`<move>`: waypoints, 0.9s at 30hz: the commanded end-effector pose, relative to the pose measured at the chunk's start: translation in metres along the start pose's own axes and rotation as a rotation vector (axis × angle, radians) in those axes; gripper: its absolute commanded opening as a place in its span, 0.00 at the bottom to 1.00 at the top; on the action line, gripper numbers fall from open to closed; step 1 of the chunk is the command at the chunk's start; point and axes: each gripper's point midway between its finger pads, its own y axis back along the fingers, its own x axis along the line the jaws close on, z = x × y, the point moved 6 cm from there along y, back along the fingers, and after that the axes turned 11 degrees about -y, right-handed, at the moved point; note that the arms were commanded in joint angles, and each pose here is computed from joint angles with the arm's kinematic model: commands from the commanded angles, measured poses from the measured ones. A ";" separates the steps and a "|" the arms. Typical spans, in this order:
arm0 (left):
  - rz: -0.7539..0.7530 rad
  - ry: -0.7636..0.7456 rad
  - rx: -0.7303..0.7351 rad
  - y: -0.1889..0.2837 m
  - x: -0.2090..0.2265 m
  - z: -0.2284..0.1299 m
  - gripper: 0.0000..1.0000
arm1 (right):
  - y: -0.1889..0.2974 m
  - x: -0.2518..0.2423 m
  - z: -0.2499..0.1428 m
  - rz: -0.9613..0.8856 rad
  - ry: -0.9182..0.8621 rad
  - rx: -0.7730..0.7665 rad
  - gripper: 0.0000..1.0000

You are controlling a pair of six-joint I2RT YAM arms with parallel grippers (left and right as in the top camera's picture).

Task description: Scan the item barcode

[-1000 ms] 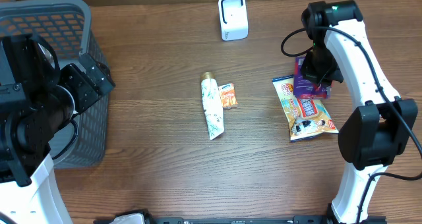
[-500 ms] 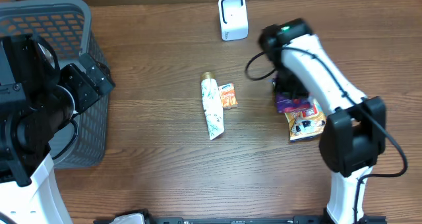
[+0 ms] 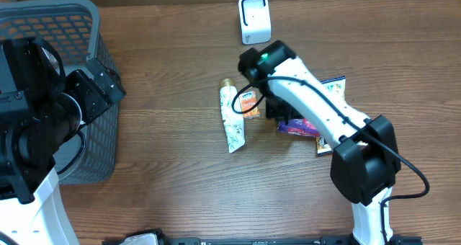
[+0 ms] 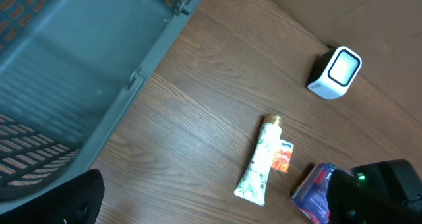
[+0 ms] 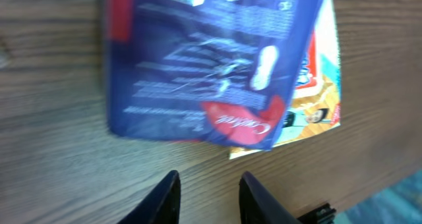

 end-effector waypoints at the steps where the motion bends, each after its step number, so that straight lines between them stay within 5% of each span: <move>1: 0.003 0.024 -0.007 0.001 0.002 0.002 1.00 | 0.007 -0.004 0.004 0.020 -0.024 -0.012 0.62; 8: 0.003 0.024 -0.007 0.001 0.002 0.002 1.00 | 0.024 -0.061 0.048 0.133 -0.271 0.000 0.64; 10: 0.003 0.024 -0.007 0.001 0.001 0.002 1.00 | 0.037 -0.097 0.058 0.177 -0.369 -0.032 0.73; 13: 0.003 0.024 -0.007 0.001 0.001 0.002 1.00 | 0.048 -0.165 0.066 0.222 -0.535 -0.075 1.00; 18: 0.003 0.024 -0.007 0.001 0.002 0.002 0.99 | 0.027 -0.261 0.072 0.231 -0.831 -0.035 1.00; 27: -0.135 0.124 0.034 0.002 -0.014 -0.001 1.00 | -0.002 -0.310 0.073 0.280 -1.017 0.045 1.00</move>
